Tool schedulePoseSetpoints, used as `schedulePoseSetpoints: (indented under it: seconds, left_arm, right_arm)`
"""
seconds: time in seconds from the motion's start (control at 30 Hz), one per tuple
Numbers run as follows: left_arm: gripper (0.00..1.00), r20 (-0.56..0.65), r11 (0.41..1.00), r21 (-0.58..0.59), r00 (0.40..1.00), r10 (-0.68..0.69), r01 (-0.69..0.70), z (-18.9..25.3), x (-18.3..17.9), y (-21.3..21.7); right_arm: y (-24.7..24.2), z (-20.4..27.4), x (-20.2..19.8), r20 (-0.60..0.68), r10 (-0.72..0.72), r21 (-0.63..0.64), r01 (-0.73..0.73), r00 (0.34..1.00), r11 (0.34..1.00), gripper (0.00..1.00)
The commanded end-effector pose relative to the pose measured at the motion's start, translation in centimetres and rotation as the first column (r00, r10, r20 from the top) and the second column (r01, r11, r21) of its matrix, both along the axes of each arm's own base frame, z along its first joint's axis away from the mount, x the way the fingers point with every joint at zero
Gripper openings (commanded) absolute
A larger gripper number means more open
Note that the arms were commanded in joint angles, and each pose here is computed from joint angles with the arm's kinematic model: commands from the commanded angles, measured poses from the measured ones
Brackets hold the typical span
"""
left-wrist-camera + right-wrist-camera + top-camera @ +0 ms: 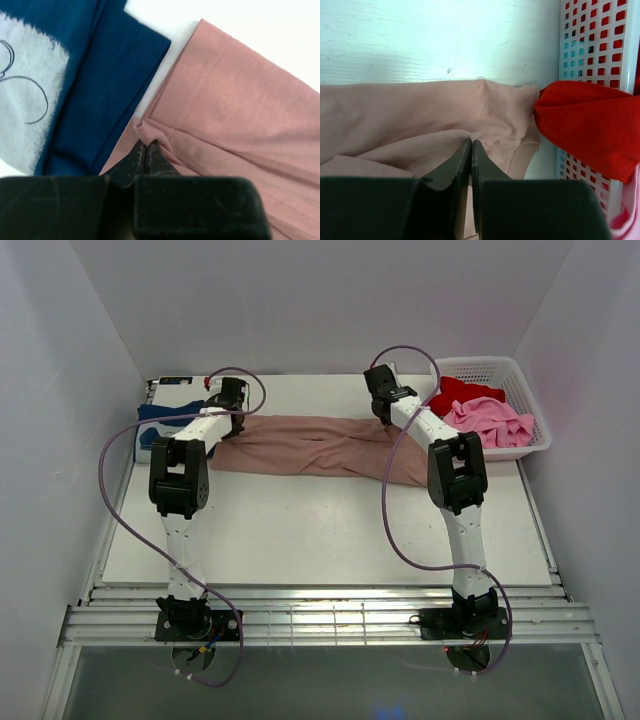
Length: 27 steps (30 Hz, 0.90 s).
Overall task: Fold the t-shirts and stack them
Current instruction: Fold the tshirt
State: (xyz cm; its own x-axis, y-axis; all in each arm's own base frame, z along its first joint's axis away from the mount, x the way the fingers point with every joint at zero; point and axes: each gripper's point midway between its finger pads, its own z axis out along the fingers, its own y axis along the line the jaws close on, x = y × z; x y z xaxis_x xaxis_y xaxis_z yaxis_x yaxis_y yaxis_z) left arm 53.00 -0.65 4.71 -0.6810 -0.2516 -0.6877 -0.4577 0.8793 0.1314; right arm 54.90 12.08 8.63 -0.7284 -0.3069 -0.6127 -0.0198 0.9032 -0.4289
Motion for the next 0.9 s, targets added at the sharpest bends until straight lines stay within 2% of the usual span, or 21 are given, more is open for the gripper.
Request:
schedulePoseSetpoints:
  seconds: [0.0,0.03,0.1,0.13,0.2,0.23,0.3,0.37,0.4,0.47,0.5,0.67,0.87]
  left_arm:
    - [0.11,0.074,1.0,0.029,0.997,-0.004,0.002,3.2,2.2,0.7]
    - [0.17,0.085,0.999,0.051,0.996,0.014,-0.018,3.6,2.3,1.1]
    - [0.28,0.128,0.996,0.075,0.991,0.037,-0.047,5.1,2.8,1.7]
    - [0.4,0.164,0.995,0.086,0.985,0.045,-0.06,6.6,3.0,2.0]
    - [0.5,0.23,0.988,0.115,0.97,0.078,-0.107,9.1,3.3,2.9]
    - [0.56,0.259,0.984,0.121,0.961,0.092,-0.127,10.3,3.2,3.2]
    - [0.61,0.338,0.981,0.111,0.934,0.113,-0.159,13.6,3.0,3.6]
    - [0.63,0.377,0.986,0.061,0.918,0.122,-0.156,15.1,2.2,3.1]
    - [0.63,0.393,0.989,0.037,0.912,0.12,-0.146,15.5,2.0,2.5]
    - [0.62,0.376,0.996,0.015,0.923,0.078,-0.09,14.1,0.6,-0.2]
    - [0.62,0.417,0.998,-0.009,0.907,0.055,-0.056,15.2,0.4,-1.7]
    - [0.6,0.355,0.986,-0.023,0.923,-0.146,0.165,10.9,-2.8,-12.4]
    - [0.6,0.286,0.945,-0.122,0.922,-0.259,0.304,6.1,-4.4,-19.0]
  right_arm:
    - [0.1,1.9,2.1,0.079,-0.01,0.016,0.009,0.997,1.0,0.08]
    - [0.0,2.1,2.3,0.092,-0.012,0.014,0.01,0.996,1.0,0.09]
    - [-0.5,3.7,3.4,0.15,-0.027,0.005,0.026,0.988,1.0,0.22]
    - [-1.0,4.8,3.8,0.178,-0.036,0.002,0.036,0.983,0.999,0.32]
    - [-1.9,7.3,4.3,0.242,-0.057,-0.017,0.063,0.969,0.998,0.49]
    - [-2.5,9.4,4.1,0.28,-0.071,-0.013,0.078,0.957,0.997,0.52]
    - [-3.4,11.9,3.0,0.329,-0.087,-0.015,0.097,0.94,0.995,0.59]
    - [-3.1,12.5,2.1,0.337,-0.069,0.013,0.069,0.939,0.998,0.59]
    - [-2.3,13.6,1.4,0.349,-0.03,0.067,0.007,0.937,0.998,0.59]
    - [-1.3,10.8,0.0,0.296,0.007,0.121,-0.045,0.955,0.992,0.59]
    - [0.1,10.1,-0.4,0.277,0.058,0.174,-0.109,0.959,0.979,0.59]
    - [2.8,5.3,-1.7,0.167,0.127,0.3,-0.173,0.978,0.938,0.57]
    - [4.3,2.7,-1.6,0.128,0.176,0.348,-0.21,0.976,0.913,0.55]
